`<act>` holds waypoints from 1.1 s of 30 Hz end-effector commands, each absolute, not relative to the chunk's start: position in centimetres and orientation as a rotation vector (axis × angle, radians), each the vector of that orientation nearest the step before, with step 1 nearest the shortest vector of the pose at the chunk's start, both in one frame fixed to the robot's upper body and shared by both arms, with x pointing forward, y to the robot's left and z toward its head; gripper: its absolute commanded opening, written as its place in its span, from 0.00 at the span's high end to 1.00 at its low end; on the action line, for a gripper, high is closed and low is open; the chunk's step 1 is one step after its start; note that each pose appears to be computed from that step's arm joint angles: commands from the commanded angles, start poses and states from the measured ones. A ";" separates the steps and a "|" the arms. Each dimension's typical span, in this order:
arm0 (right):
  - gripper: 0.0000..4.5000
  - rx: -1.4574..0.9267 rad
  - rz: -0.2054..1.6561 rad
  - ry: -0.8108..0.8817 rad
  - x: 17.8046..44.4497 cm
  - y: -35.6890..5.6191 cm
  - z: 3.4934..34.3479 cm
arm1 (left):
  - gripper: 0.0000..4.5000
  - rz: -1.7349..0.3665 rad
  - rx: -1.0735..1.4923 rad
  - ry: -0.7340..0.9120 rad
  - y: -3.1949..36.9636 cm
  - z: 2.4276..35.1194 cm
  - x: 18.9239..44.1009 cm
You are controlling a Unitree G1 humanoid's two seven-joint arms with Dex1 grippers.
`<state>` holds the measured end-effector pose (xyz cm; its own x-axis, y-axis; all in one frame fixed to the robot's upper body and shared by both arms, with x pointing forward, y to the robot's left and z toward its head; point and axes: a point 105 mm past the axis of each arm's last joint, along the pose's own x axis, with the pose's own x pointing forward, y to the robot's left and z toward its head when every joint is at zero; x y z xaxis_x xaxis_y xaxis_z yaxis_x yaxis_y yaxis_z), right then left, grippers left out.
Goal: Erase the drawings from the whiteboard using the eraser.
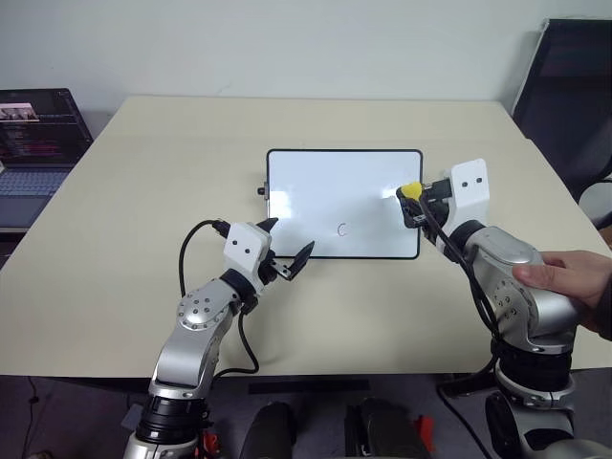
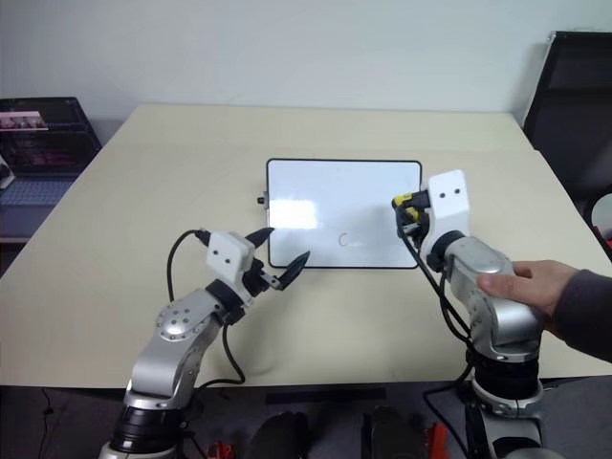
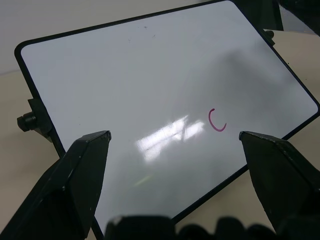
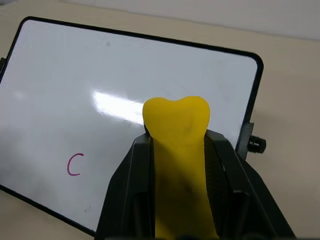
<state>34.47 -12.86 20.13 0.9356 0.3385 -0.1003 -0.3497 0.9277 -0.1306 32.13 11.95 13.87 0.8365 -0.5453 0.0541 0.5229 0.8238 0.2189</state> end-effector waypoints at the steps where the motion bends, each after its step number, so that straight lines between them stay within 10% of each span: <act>1: 0.76 -0.183 0.376 0.053 34.6 -12.5 20.7 | 0.00 -0.575 0.210 -0.185 11.7 15.7 32.0; 33: 0.76 -0.675 0.526 -0.046 34.5 -12.6 19.8 | 0.00 -0.582 0.213 -0.186 11.6 15.7 32.1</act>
